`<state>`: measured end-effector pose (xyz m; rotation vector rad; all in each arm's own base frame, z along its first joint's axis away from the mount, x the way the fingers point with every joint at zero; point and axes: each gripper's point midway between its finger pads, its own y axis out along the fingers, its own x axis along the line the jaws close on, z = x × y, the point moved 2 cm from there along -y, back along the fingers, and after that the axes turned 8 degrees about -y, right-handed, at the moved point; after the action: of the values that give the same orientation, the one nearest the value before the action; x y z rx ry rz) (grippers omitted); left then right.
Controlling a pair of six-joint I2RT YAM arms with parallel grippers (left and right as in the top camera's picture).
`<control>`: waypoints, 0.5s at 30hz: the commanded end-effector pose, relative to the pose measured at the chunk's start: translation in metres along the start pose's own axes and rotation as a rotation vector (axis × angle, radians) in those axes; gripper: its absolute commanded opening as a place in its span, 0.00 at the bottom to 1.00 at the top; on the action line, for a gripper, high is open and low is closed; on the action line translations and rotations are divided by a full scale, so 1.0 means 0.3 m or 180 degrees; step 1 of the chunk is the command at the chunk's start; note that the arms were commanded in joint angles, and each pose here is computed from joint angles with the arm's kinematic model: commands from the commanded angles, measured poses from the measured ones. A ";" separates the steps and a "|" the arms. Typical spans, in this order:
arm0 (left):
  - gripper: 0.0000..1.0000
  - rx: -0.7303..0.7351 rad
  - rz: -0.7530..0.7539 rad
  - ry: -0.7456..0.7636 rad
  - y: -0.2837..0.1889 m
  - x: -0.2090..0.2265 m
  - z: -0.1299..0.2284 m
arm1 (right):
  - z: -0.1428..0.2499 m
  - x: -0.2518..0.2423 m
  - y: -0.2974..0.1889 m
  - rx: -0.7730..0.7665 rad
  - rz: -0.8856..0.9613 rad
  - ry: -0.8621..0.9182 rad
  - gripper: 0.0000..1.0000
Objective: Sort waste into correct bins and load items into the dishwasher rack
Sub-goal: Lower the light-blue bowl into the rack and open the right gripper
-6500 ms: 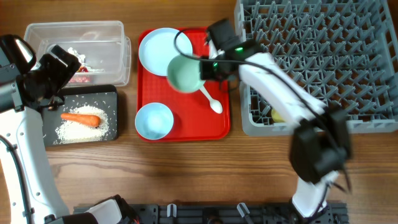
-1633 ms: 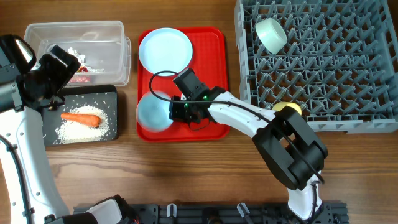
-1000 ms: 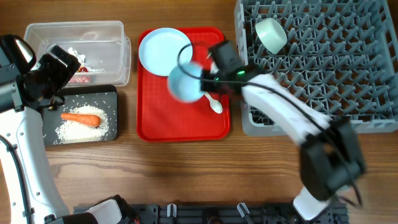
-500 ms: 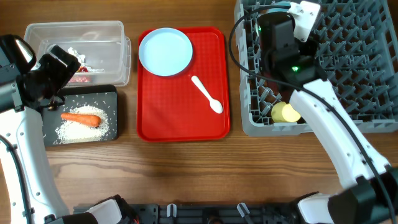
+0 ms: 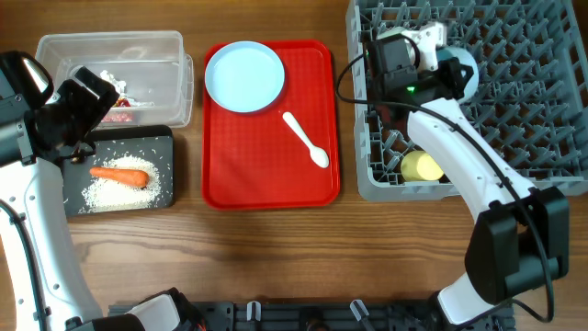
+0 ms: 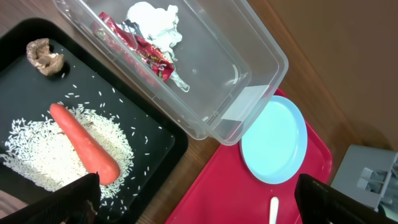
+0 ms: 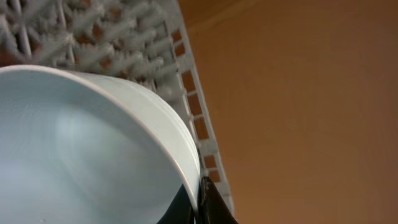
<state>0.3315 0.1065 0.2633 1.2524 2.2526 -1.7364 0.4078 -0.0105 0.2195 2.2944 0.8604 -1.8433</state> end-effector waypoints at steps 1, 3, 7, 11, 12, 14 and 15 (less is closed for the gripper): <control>1.00 -0.0009 -0.0018 -0.0034 0.005 0.006 -0.007 | 0.019 0.029 0.004 0.0044 0.0055 -0.0241 0.04; 1.00 -0.0009 -0.0018 -0.0034 0.005 0.006 -0.007 | 0.016 0.057 -0.003 -0.0002 -0.0075 -0.0268 0.04; 1.00 -0.0009 -0.0018 -0.0034 0.005 0.006 -0.007 | 0.003 0.120 -0.024 -0.0114 -0.0434 -0.0313 0.04; 1.00 -0.0009 -0.0018 -0.0034 0.005 0.006 -0.007 | 0.007 0.122 -0.020 -0.0078 -0.0426 -0.0089 0.04; 1.00 -0.0009 -0.0018 -0.0035 0.005 0.006 -0.007 | 0.010 0.110 -0.018 -0.0061 -0.0353 -0.0071 0.04; 1.00 -0.0009 -0.0018 -0.0034 0.005 0.006 -0.007 | 0.016 0.081 -0.015 -0.0020 -0.0152 -0.0080 0.04; 1.00 -0.0009 -0.0018 -0.0034 0.005 0.006 -0.007 | 0.021 0.056 -0.014 0.0012 0.0006 -0.0091 0.04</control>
<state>0.3315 0.1065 0.2632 1.2522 2.2526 -1.7369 0.4075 0.0057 0.2006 2.2327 1.0231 -1.8874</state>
